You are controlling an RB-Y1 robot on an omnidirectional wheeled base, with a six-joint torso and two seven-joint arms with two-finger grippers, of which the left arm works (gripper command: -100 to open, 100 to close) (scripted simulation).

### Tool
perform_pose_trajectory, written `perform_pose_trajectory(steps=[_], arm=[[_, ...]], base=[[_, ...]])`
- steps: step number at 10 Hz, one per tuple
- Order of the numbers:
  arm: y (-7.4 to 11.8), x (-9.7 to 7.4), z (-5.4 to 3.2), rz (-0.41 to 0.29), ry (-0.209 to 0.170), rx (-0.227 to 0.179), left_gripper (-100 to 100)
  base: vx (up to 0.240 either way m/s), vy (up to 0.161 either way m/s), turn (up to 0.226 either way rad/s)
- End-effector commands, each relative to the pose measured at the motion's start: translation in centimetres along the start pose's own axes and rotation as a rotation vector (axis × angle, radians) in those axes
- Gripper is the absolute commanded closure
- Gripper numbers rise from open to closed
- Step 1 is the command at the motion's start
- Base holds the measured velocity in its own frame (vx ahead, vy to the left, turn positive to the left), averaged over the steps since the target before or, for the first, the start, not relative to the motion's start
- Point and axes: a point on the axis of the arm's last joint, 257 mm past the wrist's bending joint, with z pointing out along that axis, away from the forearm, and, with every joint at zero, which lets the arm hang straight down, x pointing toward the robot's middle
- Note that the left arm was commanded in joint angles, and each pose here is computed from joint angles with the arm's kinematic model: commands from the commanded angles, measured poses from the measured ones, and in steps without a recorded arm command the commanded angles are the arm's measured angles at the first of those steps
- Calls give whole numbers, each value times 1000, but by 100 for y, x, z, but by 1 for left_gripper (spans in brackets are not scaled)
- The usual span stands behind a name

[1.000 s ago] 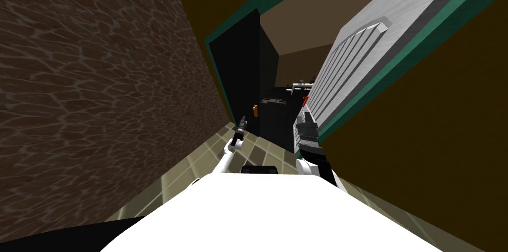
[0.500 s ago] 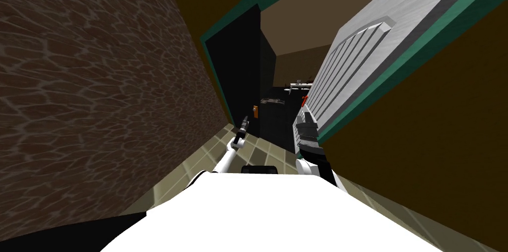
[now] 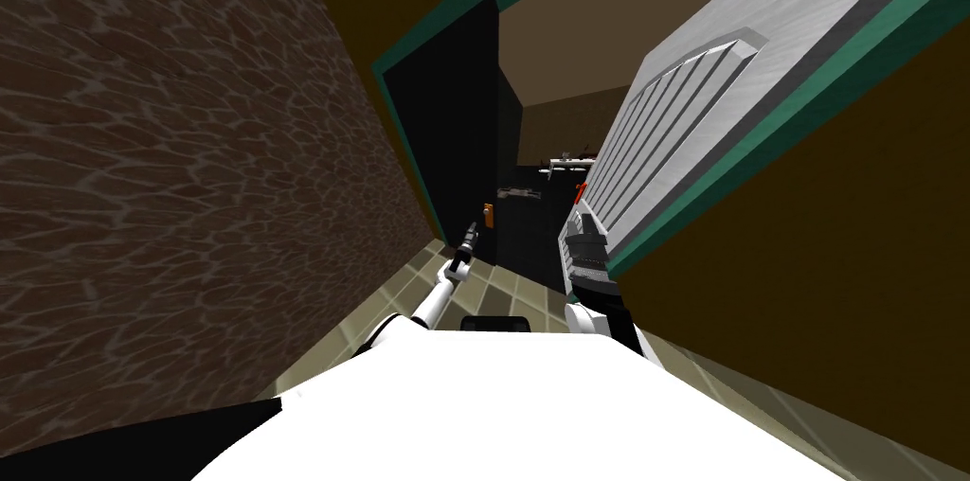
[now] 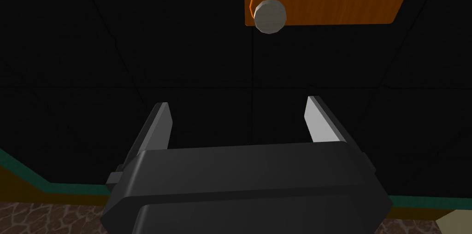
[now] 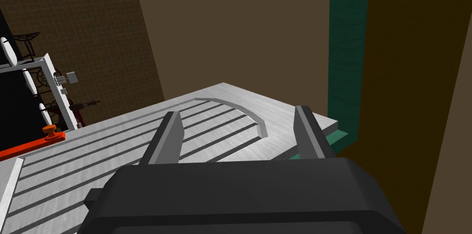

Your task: Push the door open

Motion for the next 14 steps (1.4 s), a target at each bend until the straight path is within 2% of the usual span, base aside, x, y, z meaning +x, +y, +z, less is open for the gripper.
perform_pose_trajectory(steps=[1, 6, 12, 13, 14], arm=[[51, 64, 36, -2, 10, -14, -100], [184, 219, 127, -8, 38, -52, -100], [351, 491, 233, -18, 81, -106, -100], [346, 467, 226, -17, 77, -101, -100], [359, 318, 222, 2, 64, -104, -100]], base=[[68, 86, -60], [68, 69, -58], [89, 96, -69], [36, 44, -16], [121, -1, -30]])
